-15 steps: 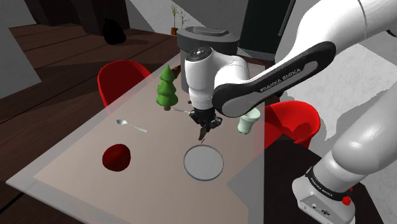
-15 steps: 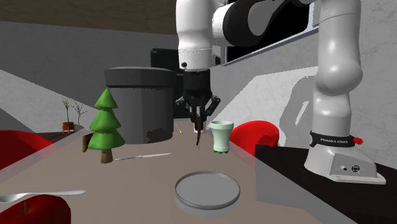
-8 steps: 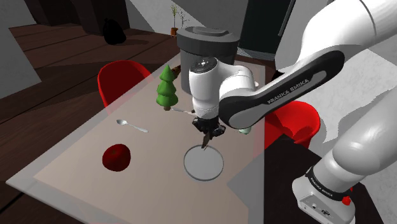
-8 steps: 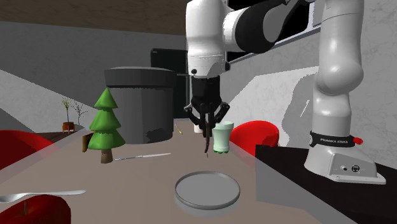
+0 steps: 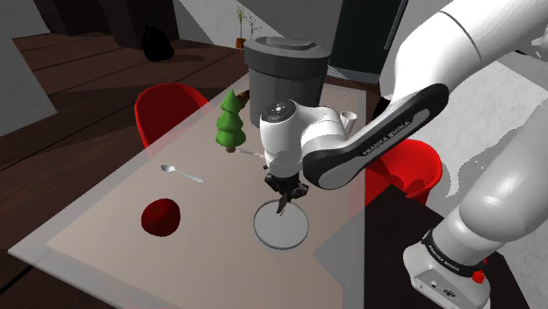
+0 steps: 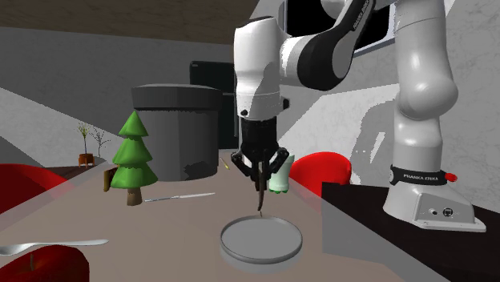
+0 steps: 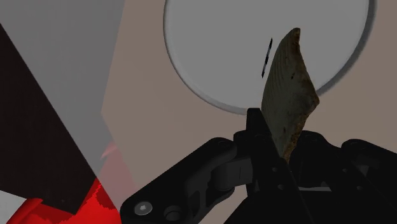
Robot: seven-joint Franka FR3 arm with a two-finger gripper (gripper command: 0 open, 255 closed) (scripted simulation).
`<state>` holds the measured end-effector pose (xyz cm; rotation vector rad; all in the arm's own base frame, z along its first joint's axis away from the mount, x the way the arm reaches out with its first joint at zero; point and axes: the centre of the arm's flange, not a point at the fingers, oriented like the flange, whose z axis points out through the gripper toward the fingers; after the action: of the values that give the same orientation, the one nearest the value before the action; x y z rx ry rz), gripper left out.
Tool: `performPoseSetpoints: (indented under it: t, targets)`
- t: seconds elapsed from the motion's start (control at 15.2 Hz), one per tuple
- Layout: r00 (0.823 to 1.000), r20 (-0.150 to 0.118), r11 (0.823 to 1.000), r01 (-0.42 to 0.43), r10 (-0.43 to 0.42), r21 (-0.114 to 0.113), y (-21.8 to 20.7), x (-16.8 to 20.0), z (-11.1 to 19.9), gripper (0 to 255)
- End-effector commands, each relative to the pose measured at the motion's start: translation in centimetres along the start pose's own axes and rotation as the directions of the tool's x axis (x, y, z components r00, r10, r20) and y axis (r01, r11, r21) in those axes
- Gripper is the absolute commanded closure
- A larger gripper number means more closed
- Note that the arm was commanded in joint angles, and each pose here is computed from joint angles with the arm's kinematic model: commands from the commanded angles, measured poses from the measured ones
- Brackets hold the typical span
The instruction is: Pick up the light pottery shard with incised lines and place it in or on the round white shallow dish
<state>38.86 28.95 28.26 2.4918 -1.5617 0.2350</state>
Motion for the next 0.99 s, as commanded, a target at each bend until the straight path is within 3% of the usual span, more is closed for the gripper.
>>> performPoseSetpoints:
  t: [0.0, 0.2, 0.66, 0.73, 0.92]
  targets:
    - [1.000, 0.000, 1.000, 0.000, 0.000, 0.001, 0.0, -0.3, 1.0, 255]
    - [1.000, 0.000, 1.000, 0.000, 0.000, 0.001, -0.1, -0.7, 2.6, 255]
    - [1.000, 0.000, 1.000, 0.000, 0.000, 0.001, -0.1, -0.7, 2.6, 255]
    - [1.000, 0.000, 1.000, 0.000, 0.000, 0.001, -0.1, -0.7, 2.6, 0]
    - [1.000, 0.000, 1.000, 0.000, 0.000, 0.001, -0.1, -0.7, 2.6, 0]
